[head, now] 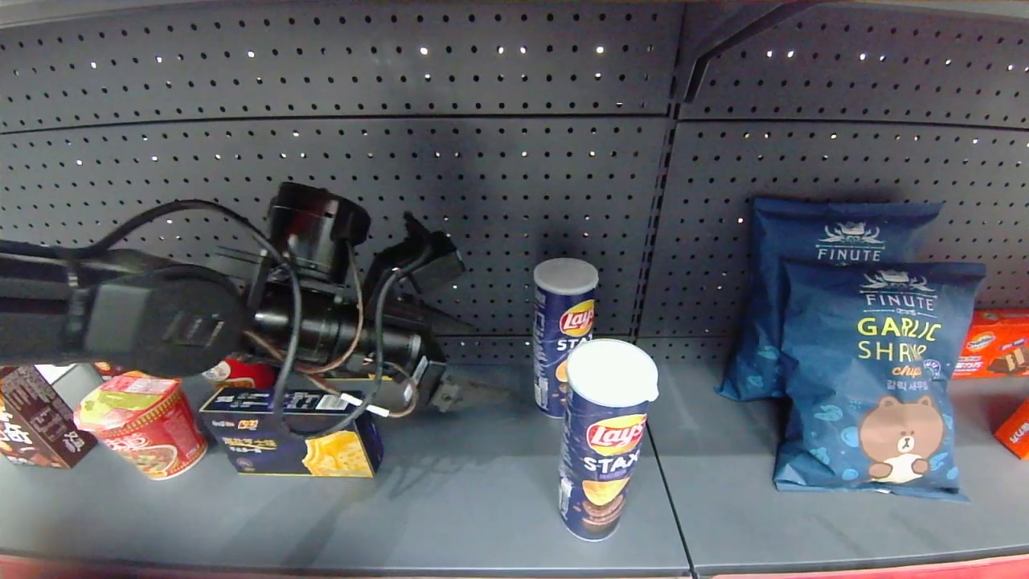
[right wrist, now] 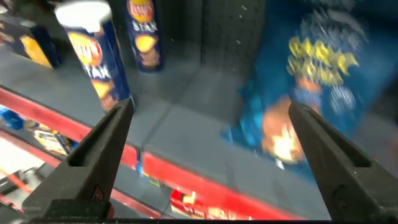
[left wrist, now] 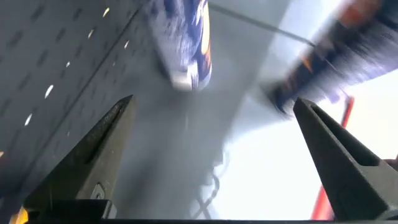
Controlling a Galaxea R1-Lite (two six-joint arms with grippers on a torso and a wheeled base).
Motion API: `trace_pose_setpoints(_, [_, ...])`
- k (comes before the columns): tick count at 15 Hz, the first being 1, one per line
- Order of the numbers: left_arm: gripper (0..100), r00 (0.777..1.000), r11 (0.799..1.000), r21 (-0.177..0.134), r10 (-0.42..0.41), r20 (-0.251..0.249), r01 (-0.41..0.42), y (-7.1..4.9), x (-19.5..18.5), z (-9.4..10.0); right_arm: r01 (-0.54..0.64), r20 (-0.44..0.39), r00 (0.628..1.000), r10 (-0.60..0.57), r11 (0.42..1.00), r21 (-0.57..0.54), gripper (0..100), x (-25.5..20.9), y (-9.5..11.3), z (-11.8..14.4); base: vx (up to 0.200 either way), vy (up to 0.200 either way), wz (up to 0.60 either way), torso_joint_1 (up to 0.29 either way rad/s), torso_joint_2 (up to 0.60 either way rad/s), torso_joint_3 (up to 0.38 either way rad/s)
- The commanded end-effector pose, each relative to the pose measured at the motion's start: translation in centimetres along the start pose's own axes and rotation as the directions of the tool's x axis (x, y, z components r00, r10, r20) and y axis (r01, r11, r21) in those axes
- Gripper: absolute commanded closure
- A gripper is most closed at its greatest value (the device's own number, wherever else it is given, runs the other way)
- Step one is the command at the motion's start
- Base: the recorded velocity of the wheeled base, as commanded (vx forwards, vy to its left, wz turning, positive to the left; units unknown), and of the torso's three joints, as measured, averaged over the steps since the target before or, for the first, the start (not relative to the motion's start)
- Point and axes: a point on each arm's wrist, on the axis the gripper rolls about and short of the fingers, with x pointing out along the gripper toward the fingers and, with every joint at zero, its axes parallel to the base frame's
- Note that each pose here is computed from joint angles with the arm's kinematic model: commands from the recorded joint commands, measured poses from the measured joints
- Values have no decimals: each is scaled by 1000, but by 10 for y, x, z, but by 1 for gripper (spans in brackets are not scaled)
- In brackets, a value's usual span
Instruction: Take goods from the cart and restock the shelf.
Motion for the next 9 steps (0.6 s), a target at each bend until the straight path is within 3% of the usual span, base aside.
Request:
trace_pose_setpoints(1, [0,996,998,-10,65,61,-64,-38,-65,0,-104,-106,989,102,995,-11,0,58,7,29,0,0,0,0,0,0])
trace_pose_setpoints(2, [0,991,993,-39,112,71,-110,-54,-87,-4,-99,-163,982,95,995,-18,0,82,14,26,0,0,0,0,0,0])
trace_pose_setpoints(3, [0,987,989,-47,144,69,-141,-58,-93,-6,-101,-173,980,96,995,-20,0,91,17,24,0,0,0,0,0,0])
trace_pose_setpoints(4, [0,969,969,-80,240,57,-236,-72,-111,-13,-80,-180,981,77,997,-10,0,122,27,17,0,0,0,0,0,0])
trace_pose_setpoints(5, [0,953,952,-94,297,54,-291,-80,-122,-18,-66,-191,979,65,998,3,0,140,36,9,0,0,0,0,0,0])
trace_pose_setpoints(7, [0,924,921,-97,381,27,-377,-91,-133,-31,-53,-250,967,56,998,19,0,164,56,-10,0,0,0,0,0,0])
trace_pose_setpoints(9, [0,905,902,-98,425,15,-421,-98,-140,-39,-27,-332,943,20,999,-18,0,175,63,-30,0,0,0,0,0,0])
